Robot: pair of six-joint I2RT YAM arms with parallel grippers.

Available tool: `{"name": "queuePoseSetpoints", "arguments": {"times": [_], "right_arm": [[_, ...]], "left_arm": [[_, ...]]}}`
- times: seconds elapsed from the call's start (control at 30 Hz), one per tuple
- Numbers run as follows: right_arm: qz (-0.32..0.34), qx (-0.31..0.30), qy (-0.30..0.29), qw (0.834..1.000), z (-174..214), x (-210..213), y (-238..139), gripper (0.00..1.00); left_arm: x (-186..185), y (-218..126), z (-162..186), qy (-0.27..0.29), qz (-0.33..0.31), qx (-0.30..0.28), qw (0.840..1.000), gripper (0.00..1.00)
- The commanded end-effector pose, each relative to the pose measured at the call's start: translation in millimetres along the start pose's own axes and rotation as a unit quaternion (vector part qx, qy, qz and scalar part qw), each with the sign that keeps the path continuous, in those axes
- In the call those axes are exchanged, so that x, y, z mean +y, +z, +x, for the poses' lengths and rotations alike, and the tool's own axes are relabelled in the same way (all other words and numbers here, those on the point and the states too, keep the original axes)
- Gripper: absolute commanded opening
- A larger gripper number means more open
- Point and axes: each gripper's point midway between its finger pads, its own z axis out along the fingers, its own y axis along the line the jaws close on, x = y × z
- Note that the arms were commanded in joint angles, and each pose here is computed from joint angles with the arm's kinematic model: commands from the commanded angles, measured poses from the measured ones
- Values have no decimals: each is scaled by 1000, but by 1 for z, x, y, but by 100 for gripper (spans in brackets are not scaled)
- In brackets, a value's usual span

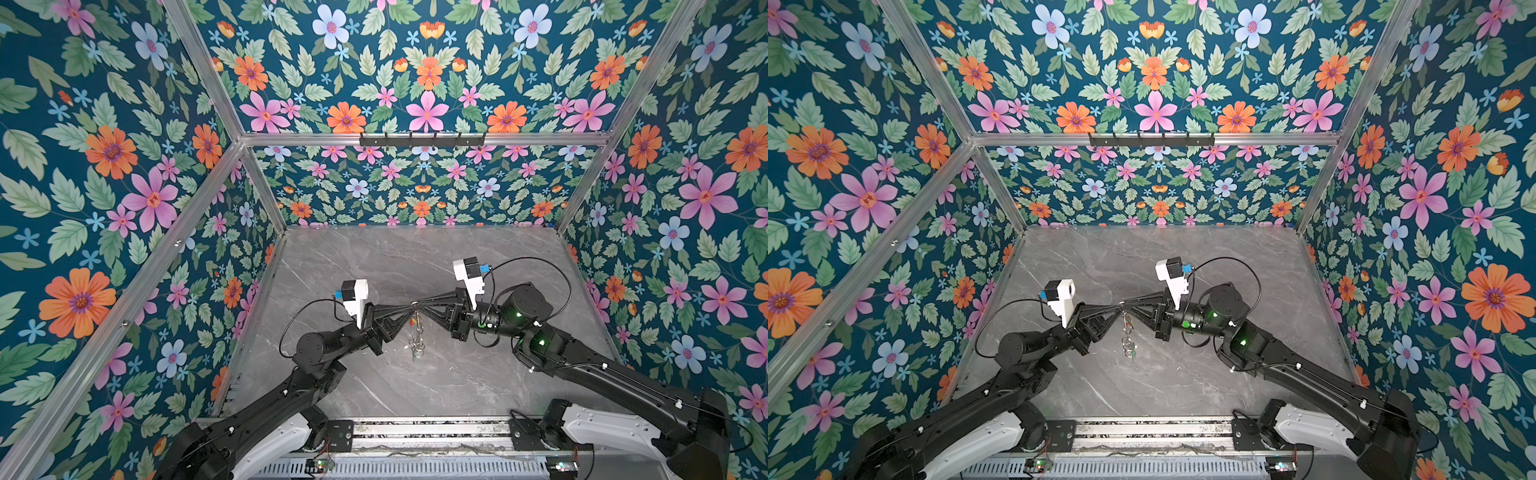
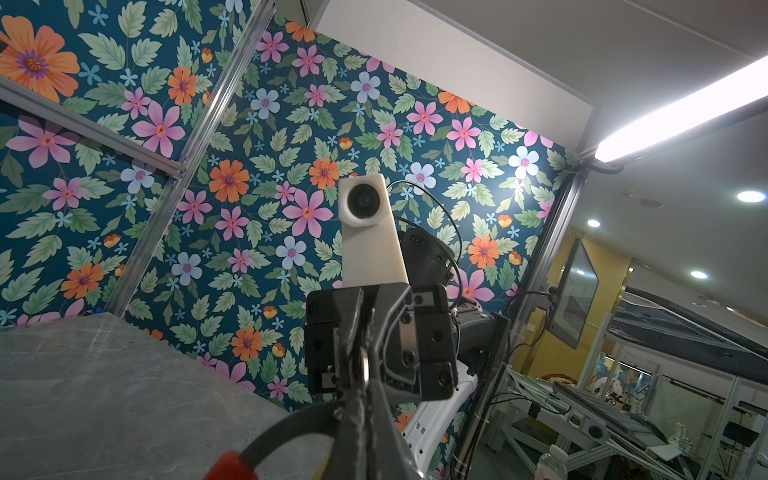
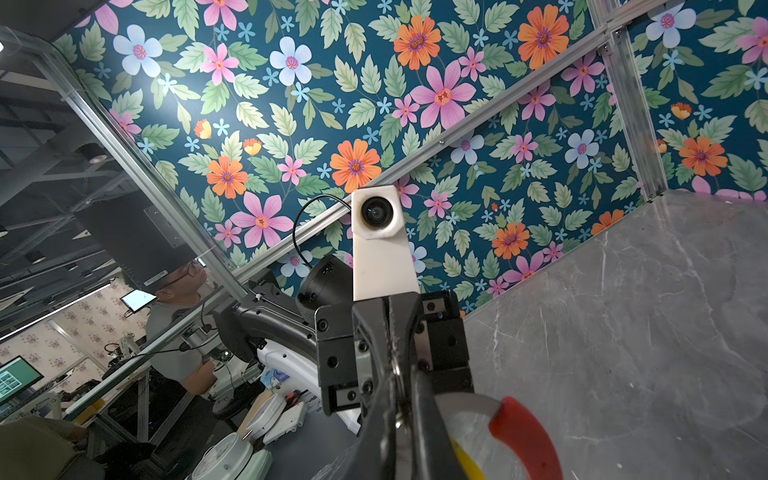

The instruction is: Remove the keys from the keyring

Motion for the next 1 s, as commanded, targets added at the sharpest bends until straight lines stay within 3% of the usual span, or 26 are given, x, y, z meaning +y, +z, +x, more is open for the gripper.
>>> {"name": "queuePoseSetpoints", "arguments": {"times": [0.0,0.27,0.67,0.97], "right_arm": [[-9,-6,-5,1000,-5,5,0,5],[-5,-1,-5,1000,-3,5,-1,0],[13,11,-5,1000,0,2,-5,0],[31,77,-32,996,14,7,-16,0]], "left_arm": [[-9,0,-9,16,16,-18,1000,0],[-10,-1,-10,15,16,-19,1000,0],[-14,-5,-11,13,15,-21,1000,40],[-6,-9,4,6,-32,39,999,48]]}}
